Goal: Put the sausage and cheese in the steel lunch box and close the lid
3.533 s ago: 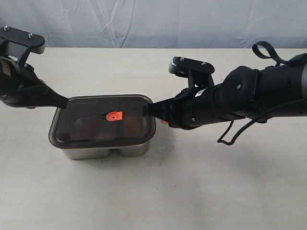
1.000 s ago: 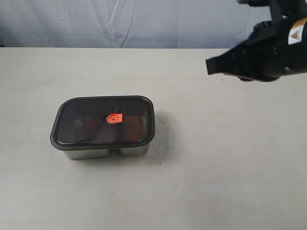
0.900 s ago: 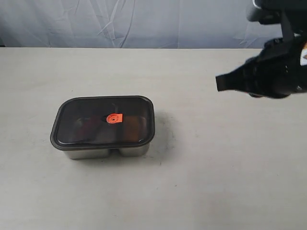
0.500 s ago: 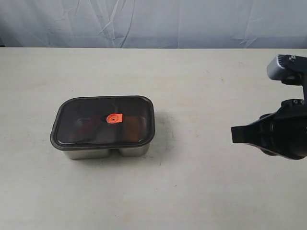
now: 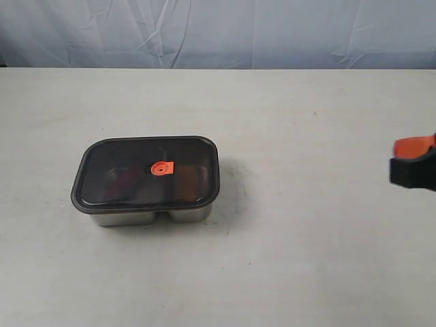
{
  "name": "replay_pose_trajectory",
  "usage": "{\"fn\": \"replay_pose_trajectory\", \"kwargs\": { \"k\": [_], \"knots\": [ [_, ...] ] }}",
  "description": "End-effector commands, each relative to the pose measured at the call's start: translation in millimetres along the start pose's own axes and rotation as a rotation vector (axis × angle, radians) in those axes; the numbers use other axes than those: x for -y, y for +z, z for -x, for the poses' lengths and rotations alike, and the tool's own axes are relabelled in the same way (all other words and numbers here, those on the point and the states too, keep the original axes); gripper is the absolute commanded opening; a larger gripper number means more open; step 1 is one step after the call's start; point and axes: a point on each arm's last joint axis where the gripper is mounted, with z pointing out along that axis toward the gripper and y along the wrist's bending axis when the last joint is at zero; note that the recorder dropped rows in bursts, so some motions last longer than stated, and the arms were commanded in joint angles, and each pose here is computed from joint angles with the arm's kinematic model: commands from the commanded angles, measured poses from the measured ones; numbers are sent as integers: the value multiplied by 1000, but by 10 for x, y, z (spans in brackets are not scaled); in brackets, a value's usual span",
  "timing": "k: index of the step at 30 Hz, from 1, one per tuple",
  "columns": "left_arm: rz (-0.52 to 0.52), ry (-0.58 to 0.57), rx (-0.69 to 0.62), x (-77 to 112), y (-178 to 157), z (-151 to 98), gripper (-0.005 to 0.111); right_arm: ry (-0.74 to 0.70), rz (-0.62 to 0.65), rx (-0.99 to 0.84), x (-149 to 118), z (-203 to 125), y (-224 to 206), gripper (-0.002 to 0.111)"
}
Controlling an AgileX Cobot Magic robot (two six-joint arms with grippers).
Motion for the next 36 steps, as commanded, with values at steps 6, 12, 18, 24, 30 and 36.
{"fn": "replay_pose_trajectory", "kwargs": {
  "k": [6, 12, 18, 24, 30, 36],
  "knots": [
    [5, -1, 8, -4, -8, -6, 0, 185, -405, 425, 523, -552, -381, 0],
    [5, -1, 8, -4, -8, -6, 0, 217, -477, 455, 525, -949, -372, 0],
    [5, -1, 8, -4, -8, -6, 0, 190, -483, 450, 529, -1181, -271, 0],
    [5, -1, 8, -4, -8, -6, 0, 187, -489, 410, 531, -1329, -211, 0],
    [5, -1, 8, -4, -8, -6, 0, 127, -499, 395, 530, -1329, -211, 0],
    [6, -1, 10, -4, -8, -4, 0, 192, -458, 412, 508, -1325, -200, 0]
  ]
}}
